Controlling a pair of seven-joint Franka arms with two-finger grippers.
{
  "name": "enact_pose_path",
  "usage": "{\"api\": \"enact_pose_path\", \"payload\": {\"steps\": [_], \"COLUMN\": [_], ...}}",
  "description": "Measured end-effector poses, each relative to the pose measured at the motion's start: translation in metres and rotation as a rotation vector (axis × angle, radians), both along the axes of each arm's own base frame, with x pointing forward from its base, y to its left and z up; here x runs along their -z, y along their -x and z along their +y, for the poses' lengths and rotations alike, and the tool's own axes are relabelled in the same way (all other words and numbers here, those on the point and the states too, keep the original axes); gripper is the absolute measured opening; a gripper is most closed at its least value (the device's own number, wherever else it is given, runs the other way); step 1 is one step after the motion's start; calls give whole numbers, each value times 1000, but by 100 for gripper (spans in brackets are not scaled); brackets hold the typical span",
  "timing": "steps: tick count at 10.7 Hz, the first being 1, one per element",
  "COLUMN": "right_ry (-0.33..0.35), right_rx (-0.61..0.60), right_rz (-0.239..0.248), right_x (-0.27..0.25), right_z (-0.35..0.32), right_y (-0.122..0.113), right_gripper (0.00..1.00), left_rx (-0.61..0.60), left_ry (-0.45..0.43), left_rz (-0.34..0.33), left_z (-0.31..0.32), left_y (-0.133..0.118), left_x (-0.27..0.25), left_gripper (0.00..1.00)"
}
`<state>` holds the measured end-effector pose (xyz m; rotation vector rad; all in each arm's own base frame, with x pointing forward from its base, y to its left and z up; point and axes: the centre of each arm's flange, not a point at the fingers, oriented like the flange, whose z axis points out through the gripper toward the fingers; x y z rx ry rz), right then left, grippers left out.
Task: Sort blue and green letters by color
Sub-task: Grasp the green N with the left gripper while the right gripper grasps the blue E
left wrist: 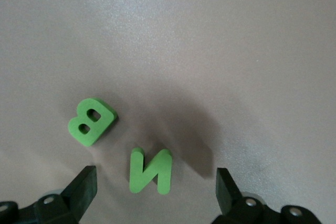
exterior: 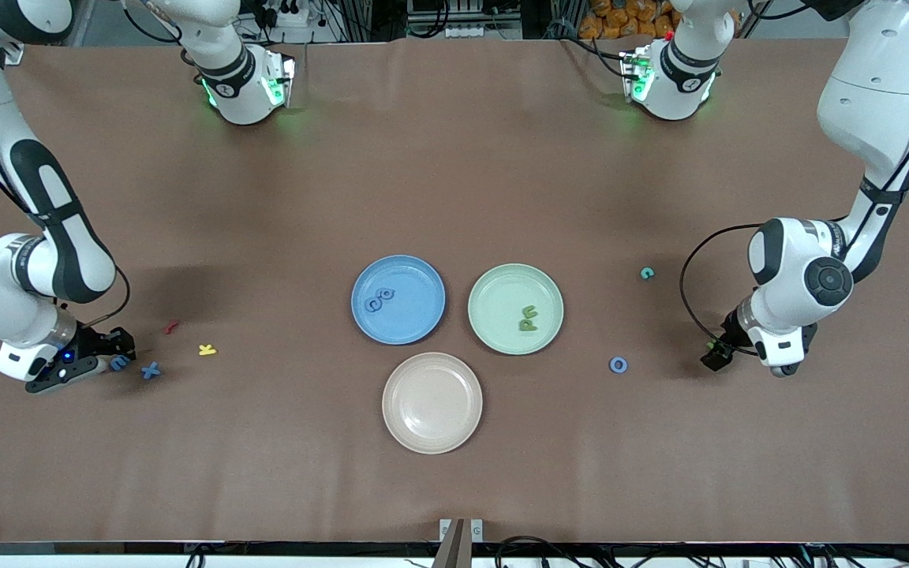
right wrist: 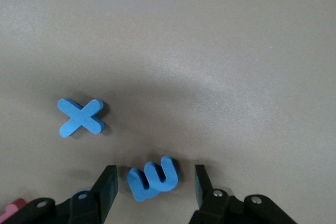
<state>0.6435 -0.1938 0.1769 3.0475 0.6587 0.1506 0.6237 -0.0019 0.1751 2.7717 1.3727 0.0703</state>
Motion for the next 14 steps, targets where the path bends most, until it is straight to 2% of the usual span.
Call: {"api": "enact_pose_path", "payload": {"steps": [1, 2, 4, 5, 8, 9, 11, 13, 14], "right_ry": [-1, -1, 1, 2, 3, 4, -3, -6, -15], "right_rx": [-2, -3, 1, 0, 12, 34, 105, 175, 219], "right_rz": [2, 4, 4, 1, -14, -19, 16, 44, 43], "right_x": [1, 2, 4, 2, -4, -12, -37, -70, -84], "right_z": [2, 2, -1, 0, 0, 4, 28, 83, 119], "right_y": [0, 0, 1, 0, -5, -9, -18, -27, -31], "right_gripper": [63, 62, 57, 43, 42, 42, 42, 42, 42], "left_rx": [-2, -7, -18, -27, -48, -49, -49, -48, -47], "left_ry": [0, 1, 5, 7, 19, 19, 19, 19, 19], "left_rz": [0, -2, -13, -16, -62, -63, -64, -64, -65], "left_z": [1, 3, 5, 6, 2, 2, 2, 2, 2], "left_y": [0, 1, 3, 4, 1, 2, 2, 2, 2], "left_x": [1, 1, 4, 5, 2, 2, 2, 1, 1], "left_gripper": [100, 100, 90, 81, 41, 38, 38, 38, 38]}}
